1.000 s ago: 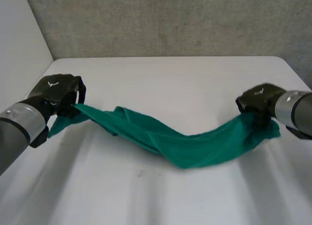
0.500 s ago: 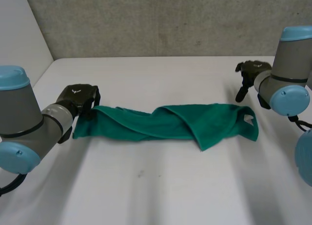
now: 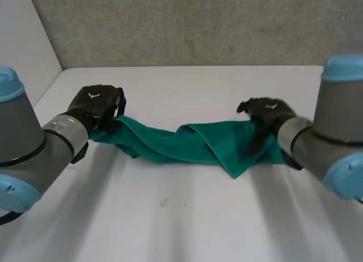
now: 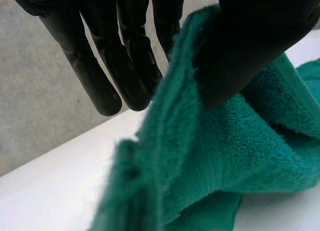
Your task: Fold the towel.
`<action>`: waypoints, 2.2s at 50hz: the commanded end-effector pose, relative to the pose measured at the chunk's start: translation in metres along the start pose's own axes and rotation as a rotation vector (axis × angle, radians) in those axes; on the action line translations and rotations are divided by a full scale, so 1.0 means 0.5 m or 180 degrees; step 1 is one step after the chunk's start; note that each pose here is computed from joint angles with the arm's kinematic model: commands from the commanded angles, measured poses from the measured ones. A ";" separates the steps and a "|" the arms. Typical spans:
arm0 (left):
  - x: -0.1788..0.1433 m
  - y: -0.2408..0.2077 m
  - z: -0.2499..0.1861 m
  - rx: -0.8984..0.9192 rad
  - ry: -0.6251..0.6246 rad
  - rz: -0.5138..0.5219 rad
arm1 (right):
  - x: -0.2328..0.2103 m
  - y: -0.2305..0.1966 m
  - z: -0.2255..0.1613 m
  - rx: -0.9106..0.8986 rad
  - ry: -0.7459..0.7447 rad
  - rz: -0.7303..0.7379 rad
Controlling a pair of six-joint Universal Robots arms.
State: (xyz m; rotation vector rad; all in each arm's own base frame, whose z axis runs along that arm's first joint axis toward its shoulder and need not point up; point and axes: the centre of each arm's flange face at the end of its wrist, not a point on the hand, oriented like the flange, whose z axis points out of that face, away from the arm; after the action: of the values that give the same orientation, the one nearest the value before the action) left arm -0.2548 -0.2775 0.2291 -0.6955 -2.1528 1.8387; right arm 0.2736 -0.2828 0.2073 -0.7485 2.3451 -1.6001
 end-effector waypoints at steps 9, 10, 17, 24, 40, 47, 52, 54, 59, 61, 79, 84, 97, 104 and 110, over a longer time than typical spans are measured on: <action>0.009 -0.062 -0.038 0.0305 0.0020 -0.0100 | -0.095 0.102 0.046 -0.0005 -0.0272 0.0018; 0.010 -0.069 -0.041 0.0340 0.0031 -0.0108 | -0.100 0.099 0.043 0.0035 -0.0285 0.0017; 0.019 -0.166 -0.083 0.0836 0.0070 -0.0093 | -0.114 0.033 -0.022 0.0540 -0.0351 0.0008; 0.049 -0.255 -0.126 0.1164 0.0238 -0.0147 | -0.153 -0.033 -0.109 0.1040 -0.0611 0.0140; 0.069 -0.321 -0.160 0.1422 0.0329 -0.0429 | -0.206 -0.041 -0.074 0.0907 -0.0936 0.0788; 0.065 -0.323 -0.162 0.1433 0.0253 -0.0454 | -0.225 -0.015 -0.017 0.0645 -0.0956 0.0958; 0.060 -0.320 -0.160 0.1416 0.0197 -0.0448 | -0.219 -0.003 0.004 0.0543 -0.0813 0.0903; 0.051 -0.306 -0.151 0.1343 0.0101 -0.0441 | -0.190 -0.024 0.008 0.0709 -0.0498 0.0807; 0.012 -0.278 -0.130 0.1193 -0.0099 -0.0439 | -0.144 -0.102 -0.033 0.1183 -0.0171 0.0353; -0.048 -0.237 -0.106 0.0983 -0.0375 -0.0416 | -0.117 -0.139 -0.054 0.1411 -0.0040 0.0073; -0.023 -0.011 -0.020 -0.0199 -0.0206 -0.0261 | -0.114 -0.116 -0.112 0.0189 -0.0366 -0.1418; -0.015 0.029 0.015 -0.0377 -0.0145 -0.0005 | -0.116 -0.086 -0.077 -0.0047 -0.0431 -0.1539; -0.024 -0.298 0.093 0.1823 -0.0373 0.0142 | -0.008 -0.390 -0.009 0.2215 0.0766 -0.1459; -0.055 -0.443 0.009 0.2921 -0.0858 0.0011 | 0.001 -0.483 -0.084 0.3127 0.1075 -0.1323; -0.051 -0.350 0.034 0.2280 -0.0756 0.0040 | -0.019 -0.410 -0.094 0.2508 0.0640 -0.1463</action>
State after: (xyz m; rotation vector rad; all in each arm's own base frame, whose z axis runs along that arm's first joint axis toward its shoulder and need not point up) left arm -0.2795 -0.3200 0.4434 -0.2542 -1.1701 2.6672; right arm 0.3231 -0.3167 0.4440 -0.7737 1.2591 -2.8404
